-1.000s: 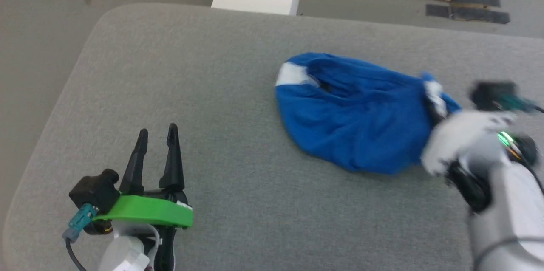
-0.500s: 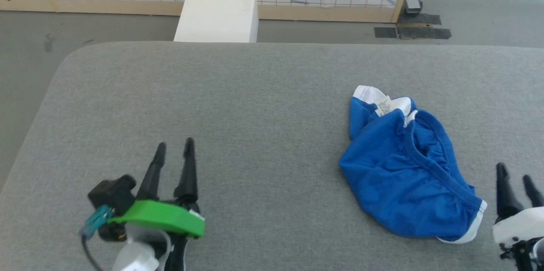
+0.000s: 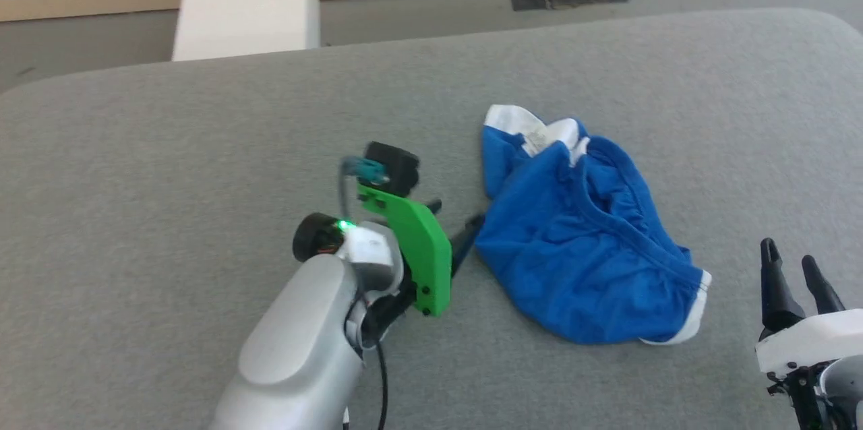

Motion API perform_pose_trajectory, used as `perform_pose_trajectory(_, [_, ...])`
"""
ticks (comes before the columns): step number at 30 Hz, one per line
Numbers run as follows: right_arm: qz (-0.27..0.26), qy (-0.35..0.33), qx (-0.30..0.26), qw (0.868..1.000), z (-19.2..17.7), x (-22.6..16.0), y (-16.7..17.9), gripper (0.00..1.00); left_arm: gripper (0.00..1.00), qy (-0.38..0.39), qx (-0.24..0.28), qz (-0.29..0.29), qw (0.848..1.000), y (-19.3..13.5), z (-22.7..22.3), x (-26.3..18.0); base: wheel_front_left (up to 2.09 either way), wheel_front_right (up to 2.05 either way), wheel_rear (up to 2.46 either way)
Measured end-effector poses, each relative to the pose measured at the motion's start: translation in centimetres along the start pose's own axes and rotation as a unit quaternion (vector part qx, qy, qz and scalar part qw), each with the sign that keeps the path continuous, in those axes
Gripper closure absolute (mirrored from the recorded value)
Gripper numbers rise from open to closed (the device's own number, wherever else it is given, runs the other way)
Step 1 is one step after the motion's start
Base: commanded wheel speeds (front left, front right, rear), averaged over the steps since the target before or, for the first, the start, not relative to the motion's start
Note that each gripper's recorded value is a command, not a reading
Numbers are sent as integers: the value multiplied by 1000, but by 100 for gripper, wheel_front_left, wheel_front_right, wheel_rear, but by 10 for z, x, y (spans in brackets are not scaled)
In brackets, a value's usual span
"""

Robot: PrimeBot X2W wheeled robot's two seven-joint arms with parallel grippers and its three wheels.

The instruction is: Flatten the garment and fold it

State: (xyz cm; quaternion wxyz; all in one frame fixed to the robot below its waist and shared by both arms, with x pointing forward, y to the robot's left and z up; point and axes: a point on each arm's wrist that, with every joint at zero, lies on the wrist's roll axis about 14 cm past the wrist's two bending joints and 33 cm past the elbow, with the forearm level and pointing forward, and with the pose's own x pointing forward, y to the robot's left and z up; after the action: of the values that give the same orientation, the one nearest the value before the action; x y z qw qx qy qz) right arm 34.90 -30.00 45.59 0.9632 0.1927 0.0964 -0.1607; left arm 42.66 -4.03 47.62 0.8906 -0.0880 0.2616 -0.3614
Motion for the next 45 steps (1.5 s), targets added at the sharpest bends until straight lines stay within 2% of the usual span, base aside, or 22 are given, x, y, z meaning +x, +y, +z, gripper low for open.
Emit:
perform_pose_trajectory(3, [-20,0,1,1000,-3,-5,-14,0,0,66,1,-29,997,-13,-27,16,0,0,0])
perform_pose_trajectory(11, [-67,10,-3,998,-14,-15,-44,0,0,105,-12,-64,992,-22,-59,41,0,0,0])
perform_pose_trajectory(12, [-70,13,-4,997,-16,-15,-45,0,57,108,-14,-63,992,-21,-63,43,0,0,0])
perform_pose_trajectory(13, [-71,15,-5,997,-18,-14,-45,0,100,107,-16,-62,992,-19,-65,44,0,0,0])
perform_pose_trajectory(19, [-47,13,-6,999,-18,0,-28,0,100,64,-24,-62,996,-17,-50,43,0,0,0])
perform_pose_trajectory(25, [-23,16,-8,1000,-20,11,-11,0,100,-68,-61,-38,995,4,14,31,0,0,0])
perform_pose_trajectory(28, [-11,18,-11,1000,-20,14,-3,0,100,-161,-74,-12,984,26,61,9,0,0,0])
perform_pose_trajectory(31, [9,22,-12,1000,-22,18,11,0,100,-246,-65,26,967,49,103,-29,0,0,0])
perform_pose_trajectory(33, [22,26,-11,999,-23,21,21,0,100,-268,-53,46,961,58,112,-53,0,0,0])
perform_pose_trajectory(35, [38,27,-12,999,-24,23,32,0,100,-250,-52,64,965,61,96,-69,0,0,0])
perform_pose_trajectory(39, [71,33,-12,997,-29,28,57,0,100,-120,-99,97,983,60,3,-87,0,0,0])
perform_pose_trajectory(41, [86,35,-14,996,-30,30,69,0,100,-50,-139,102,984,51,-47,-95,0,0,0])
perform_pose_trajectory(45, [103,39,-14,994,-33,33,83,0,100,39,-196,84,976,26,-104,-102,0,0,0])
